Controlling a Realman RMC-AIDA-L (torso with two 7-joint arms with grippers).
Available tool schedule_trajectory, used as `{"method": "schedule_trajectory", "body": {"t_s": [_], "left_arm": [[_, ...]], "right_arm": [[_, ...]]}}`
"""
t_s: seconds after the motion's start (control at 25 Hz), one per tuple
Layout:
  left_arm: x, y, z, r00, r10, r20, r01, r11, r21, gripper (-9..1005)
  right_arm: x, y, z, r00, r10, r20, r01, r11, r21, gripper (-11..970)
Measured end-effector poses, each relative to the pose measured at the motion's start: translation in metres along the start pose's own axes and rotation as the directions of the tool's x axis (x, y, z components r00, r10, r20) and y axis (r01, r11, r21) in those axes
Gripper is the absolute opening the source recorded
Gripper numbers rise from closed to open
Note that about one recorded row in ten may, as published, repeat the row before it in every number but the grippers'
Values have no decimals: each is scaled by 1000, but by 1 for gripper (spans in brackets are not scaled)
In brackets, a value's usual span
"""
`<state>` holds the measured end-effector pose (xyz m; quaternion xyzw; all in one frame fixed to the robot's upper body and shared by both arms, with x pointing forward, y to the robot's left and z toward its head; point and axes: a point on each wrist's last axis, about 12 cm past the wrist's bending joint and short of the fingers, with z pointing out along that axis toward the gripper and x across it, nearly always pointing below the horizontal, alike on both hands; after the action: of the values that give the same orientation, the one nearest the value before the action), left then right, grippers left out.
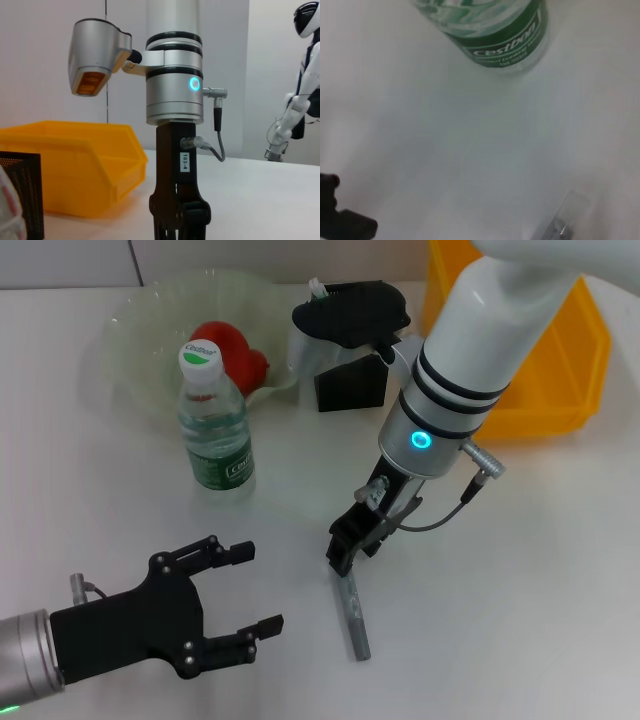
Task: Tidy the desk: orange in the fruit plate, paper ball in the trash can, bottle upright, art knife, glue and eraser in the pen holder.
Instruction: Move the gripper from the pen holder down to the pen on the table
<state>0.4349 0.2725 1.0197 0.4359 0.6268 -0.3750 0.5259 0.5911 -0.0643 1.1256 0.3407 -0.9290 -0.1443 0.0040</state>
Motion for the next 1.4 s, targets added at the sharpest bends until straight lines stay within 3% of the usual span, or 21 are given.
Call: {"method": "schedule_trajectory", "body": {"t_s": [0.88, 1.4], "left_arm": [[-2, 2, 5, 1000, 9, 3, -9, 1000, 16, 799], [-2, 2, 8, 1000, 4, 6, -4, 1000, 21, 799]], "right_arm": [[-4, 1, -1, 1000, 0, 19, 0, 1000, 10, 433], [-2, 11, 8, 998, -68, -2, 68, 997, 31, 434]]}}
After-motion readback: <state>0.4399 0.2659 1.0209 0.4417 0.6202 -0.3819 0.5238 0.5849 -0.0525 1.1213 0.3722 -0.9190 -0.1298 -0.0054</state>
